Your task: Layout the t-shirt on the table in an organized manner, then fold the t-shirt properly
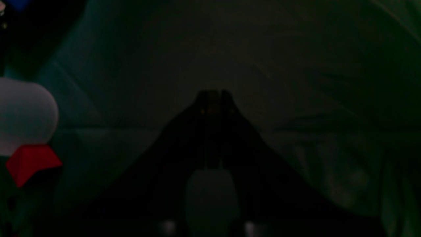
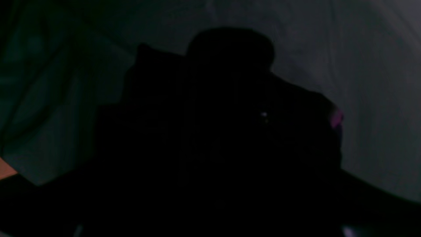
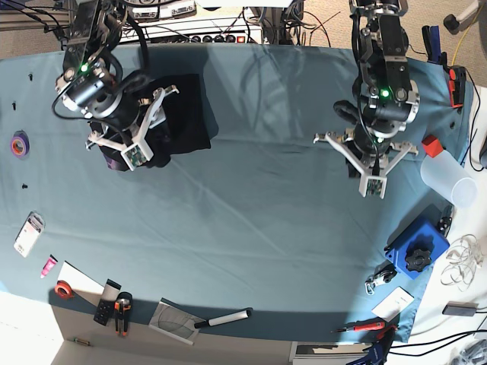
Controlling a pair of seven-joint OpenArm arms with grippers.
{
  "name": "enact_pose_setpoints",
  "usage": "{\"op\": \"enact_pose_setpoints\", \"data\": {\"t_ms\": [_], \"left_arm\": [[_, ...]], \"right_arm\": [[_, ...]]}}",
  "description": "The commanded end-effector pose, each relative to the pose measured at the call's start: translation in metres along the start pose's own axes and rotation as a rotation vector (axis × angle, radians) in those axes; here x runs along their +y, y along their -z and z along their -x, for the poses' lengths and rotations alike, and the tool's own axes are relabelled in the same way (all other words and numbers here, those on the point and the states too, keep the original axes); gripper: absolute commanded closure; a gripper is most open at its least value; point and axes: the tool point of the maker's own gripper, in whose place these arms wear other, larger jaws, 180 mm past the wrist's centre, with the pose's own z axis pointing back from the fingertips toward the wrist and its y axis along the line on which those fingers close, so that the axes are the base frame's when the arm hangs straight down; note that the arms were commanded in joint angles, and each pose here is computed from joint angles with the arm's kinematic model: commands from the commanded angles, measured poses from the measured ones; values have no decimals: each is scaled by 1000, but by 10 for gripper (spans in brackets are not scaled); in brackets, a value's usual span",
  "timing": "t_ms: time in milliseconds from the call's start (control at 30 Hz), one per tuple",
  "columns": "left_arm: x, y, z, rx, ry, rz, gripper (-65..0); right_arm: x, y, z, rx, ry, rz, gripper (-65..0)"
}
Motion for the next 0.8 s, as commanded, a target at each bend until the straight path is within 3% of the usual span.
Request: {"op": "enact_pose_setpoints", "data": {"t_ms": [0, 67, 233, 400, 500, 567, 667, 767], "left_arm": [[-2, -2, -15, -57, 11, 10, 0], [-4, -2, -16, -64, 23, 18, 0], [-5, -3, -17, -71, 32, 24, 0], [-5, -3, -17, -70, 33, 24, 0], [-5, -3, -17, -70, 32, 25, 0], [-5, -3, -17, -70, 32, 25, 0], [-5, -3, -17, -71, 32, 25, 0], [-5, -3, -17, -71, 32, 25, 0]], "right_arm": [[-4, -4, -12, -47, -7, 11, -277], [-1, -5, -18, -71, 28, -7, -277], [30, -22, -50, -200, 54, -165, -277], [32, -33, -59, -227, -1, -148, -277], [20, -33, -56, -210, -20, -75, -277], [-2, -34, -55, -207, -21, 33, -277], [-45, -44, -53, -227, 58, 224, -276], [-58, -43, -40, -188, 108, 262, -274]]}}
